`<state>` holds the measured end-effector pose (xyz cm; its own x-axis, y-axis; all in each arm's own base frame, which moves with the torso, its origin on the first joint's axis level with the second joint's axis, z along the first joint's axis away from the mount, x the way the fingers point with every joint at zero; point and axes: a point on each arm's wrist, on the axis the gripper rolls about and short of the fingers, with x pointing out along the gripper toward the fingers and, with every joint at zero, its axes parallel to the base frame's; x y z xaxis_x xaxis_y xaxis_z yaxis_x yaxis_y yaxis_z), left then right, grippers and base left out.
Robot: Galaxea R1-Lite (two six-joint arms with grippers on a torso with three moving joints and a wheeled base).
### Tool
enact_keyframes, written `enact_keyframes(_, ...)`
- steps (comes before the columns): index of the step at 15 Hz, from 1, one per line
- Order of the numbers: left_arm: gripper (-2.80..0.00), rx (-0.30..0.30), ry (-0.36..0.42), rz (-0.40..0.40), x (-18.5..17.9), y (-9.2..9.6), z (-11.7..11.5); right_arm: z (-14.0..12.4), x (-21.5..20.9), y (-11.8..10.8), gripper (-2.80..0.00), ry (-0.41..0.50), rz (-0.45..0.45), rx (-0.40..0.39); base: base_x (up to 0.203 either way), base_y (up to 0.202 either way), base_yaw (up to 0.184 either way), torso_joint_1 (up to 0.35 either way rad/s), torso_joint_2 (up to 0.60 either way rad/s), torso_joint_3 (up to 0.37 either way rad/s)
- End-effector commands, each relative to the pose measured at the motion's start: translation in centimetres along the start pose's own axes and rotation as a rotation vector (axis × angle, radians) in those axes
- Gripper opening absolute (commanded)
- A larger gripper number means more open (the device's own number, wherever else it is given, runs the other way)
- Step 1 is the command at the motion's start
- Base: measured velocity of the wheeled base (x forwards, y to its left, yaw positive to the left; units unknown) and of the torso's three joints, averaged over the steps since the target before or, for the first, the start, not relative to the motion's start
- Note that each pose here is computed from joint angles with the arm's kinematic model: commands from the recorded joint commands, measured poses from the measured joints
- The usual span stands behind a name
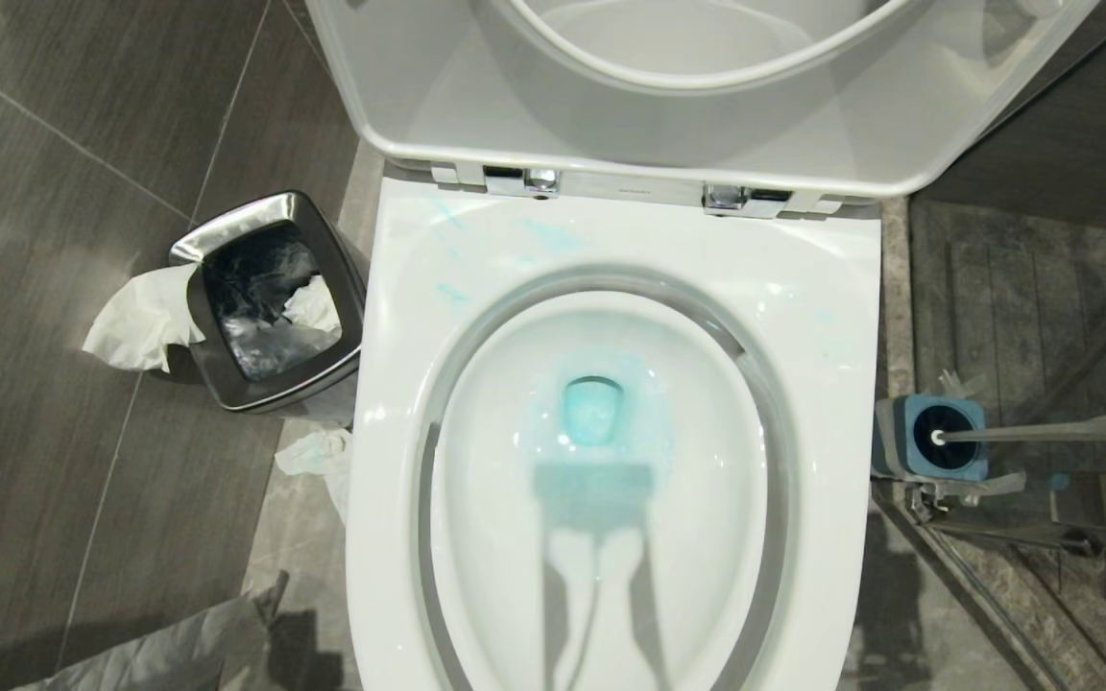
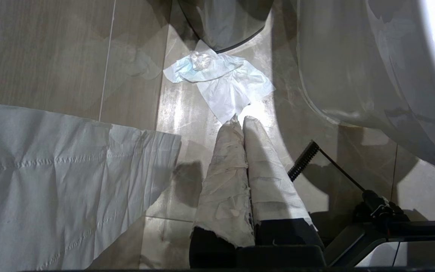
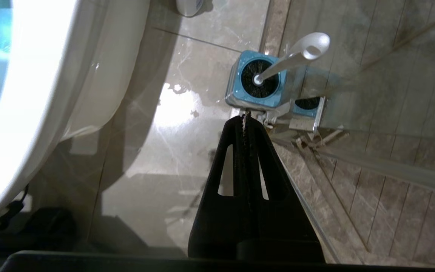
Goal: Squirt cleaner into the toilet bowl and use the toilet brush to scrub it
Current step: Scrub the toilet bowl
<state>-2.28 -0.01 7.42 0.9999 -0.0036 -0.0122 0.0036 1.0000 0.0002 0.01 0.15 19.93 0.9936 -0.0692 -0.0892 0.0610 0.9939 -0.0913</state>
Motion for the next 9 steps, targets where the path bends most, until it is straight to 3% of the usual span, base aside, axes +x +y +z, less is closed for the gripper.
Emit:
enact_keyframes(1, -2.8, 0.0, 0.002, 0.001, 0.0, 0.0, 0.0, -0.7, 2.4, -0.1, -2.8, -0.029, -0.009, -0.002, 0.0, 0.0, 0.0, 0.0, 0.0, 0.0)
enact_keyframes(3, -2.8, 0.0, 0.002, 0.001, 0.0, 0.0, 0.0, -0.9, 3.5, -0.2, -2.8, -0.061, -0.018, -0.006, 0.0, 0.0, 0.0, 0.0, 0.0, 0.0)
enact_keyframes(8, -2.8, 0.0, 0.002, 0.001, 0.0, 0.0, 0.0, -2.4, 4.5, -0.1, -2.8, 0.013, -0.033, -0.002, 0.0, 0.0, 0.0, 0.0, 0.0, 0.0)
enact_keyframes(9, -2.8, 0.0, 0.002, 0.001, 0.0, 0.0, 0.0, -2.9, 4.9, -0.1, -2.8, -0.006, -0.043, -0.003, 0.0, 0.0, 0.0, 0.0, 0.0, 0.0)
